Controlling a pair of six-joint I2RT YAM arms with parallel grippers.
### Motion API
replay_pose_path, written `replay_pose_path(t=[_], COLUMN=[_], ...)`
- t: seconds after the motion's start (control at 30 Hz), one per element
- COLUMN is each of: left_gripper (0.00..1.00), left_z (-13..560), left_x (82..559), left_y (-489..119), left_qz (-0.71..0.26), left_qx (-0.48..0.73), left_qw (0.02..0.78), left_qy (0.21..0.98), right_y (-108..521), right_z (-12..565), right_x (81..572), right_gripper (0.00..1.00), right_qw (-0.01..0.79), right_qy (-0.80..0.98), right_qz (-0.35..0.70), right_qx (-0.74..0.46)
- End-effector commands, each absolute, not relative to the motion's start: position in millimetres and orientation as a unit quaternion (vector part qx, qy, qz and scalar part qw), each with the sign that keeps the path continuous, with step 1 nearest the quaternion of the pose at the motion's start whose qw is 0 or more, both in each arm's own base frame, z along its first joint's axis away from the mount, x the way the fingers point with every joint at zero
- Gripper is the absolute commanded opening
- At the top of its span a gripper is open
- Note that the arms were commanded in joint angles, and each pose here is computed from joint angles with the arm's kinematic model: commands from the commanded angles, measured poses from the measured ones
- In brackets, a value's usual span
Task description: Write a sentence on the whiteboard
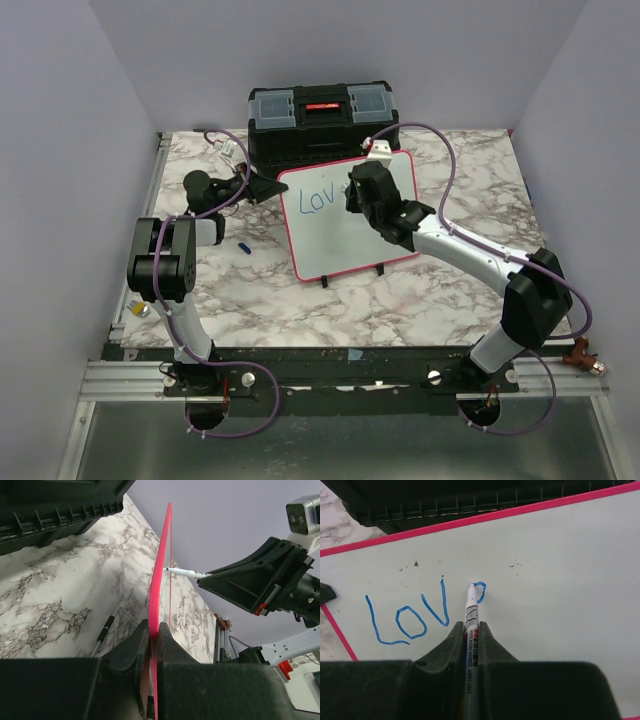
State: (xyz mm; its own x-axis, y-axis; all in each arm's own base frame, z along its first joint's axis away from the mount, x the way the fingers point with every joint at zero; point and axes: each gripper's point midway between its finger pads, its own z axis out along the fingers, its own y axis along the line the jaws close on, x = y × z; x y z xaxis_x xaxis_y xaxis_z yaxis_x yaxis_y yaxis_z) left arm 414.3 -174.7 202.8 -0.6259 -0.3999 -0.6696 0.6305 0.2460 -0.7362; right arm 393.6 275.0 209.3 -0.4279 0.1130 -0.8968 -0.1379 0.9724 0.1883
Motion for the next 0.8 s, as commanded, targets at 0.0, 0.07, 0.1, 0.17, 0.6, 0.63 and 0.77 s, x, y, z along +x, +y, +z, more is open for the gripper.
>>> replay_pose_path(t=[0.0,0.07,0.1,0.17,0.6,0.63,0.77], left_gripper=[0.0,0.0,0.0,0.0,0.0,0.0,0.0], left_z=[229,229,229,229,230,230,230], left_x=[404,404,404,404,403,403,403], left_y=[-176,-176,-176,-176,-176,-176,-176], left_qz=[-0.595,-0.595,-0.595,-0.595,-0.595,-0.595,-0.594], left_qx=[0.155,0.155,0.155,0.155,0.156,0.156,0.156], left_qw=[0.47,0.47,0.47,0.47,0.47,0.47,0.471], left_qy=[0.633,0.633,0.633,0.633,0.633,0.633,0.633], right_y=[287,288,289,289,278,276,266], right_z=[206,205,203,199,177,178,176], right_x=[395,393,391,389,368,367,365], right_gripper=[0.01,0.01,0.01,0.01,0.01,0.01,0.01], right_qw=[0.528,0.524,0.522,0.517,0.489,0.49,0.49], right_qy=[0.838,0.839,0.84,0.843,0.859,0.859,0.862], right_qz=[0.137,0.141,0.143,0.145,0.141,0.139,0.122], right_qx=[-0.029,-0.034,-0.038,-0.044,-0.055,-0.053,-0.043])
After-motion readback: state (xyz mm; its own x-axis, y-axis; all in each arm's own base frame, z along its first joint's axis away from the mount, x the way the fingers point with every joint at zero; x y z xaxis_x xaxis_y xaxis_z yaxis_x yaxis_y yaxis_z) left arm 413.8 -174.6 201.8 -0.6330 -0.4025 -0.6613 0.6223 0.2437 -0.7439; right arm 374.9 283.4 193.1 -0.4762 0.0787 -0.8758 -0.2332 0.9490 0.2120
